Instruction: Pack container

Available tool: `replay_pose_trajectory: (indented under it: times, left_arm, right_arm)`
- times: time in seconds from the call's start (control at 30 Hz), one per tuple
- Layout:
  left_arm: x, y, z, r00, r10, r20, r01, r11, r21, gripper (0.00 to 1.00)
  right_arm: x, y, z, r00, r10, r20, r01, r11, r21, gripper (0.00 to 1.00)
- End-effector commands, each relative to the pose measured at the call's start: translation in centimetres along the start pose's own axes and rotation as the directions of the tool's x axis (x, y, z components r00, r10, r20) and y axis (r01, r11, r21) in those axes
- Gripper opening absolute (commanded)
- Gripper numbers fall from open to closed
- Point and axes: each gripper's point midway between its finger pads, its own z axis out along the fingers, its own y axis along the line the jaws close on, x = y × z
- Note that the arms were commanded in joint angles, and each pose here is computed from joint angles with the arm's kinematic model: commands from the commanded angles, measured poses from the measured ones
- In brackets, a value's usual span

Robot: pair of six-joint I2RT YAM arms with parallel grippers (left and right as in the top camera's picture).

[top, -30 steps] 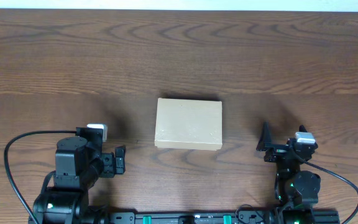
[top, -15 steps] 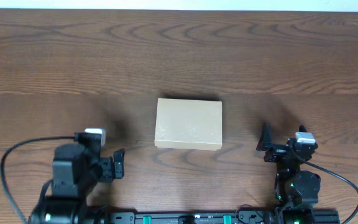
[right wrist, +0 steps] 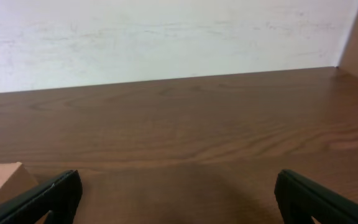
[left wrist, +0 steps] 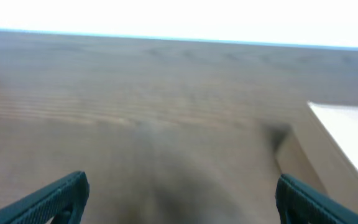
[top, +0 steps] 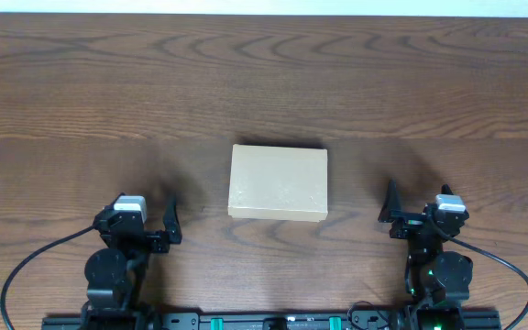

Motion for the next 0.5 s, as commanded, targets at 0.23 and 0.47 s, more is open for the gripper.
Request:
replay_pose_trajectory:
  times: [0.23,0.47]
  left_arm:
    - [-0.56,2.39,0.69,0.989,0.101,0.110,-0.085,0.987,-0.139,0.95]
    - [-0.37,2.28,0.74,0.983,0.160,0.095,-0.146,0.980,-0.138,0.95]
  right_arm:
    - [0.01,-0.47,-0.02,1.000,0.013,0.003,-0.014,1.000,0.023,0.99]
    - [0.01,-0.47,-0.02,1.000,0.013,0.003,-0.014,1.000,0.023,0.99]
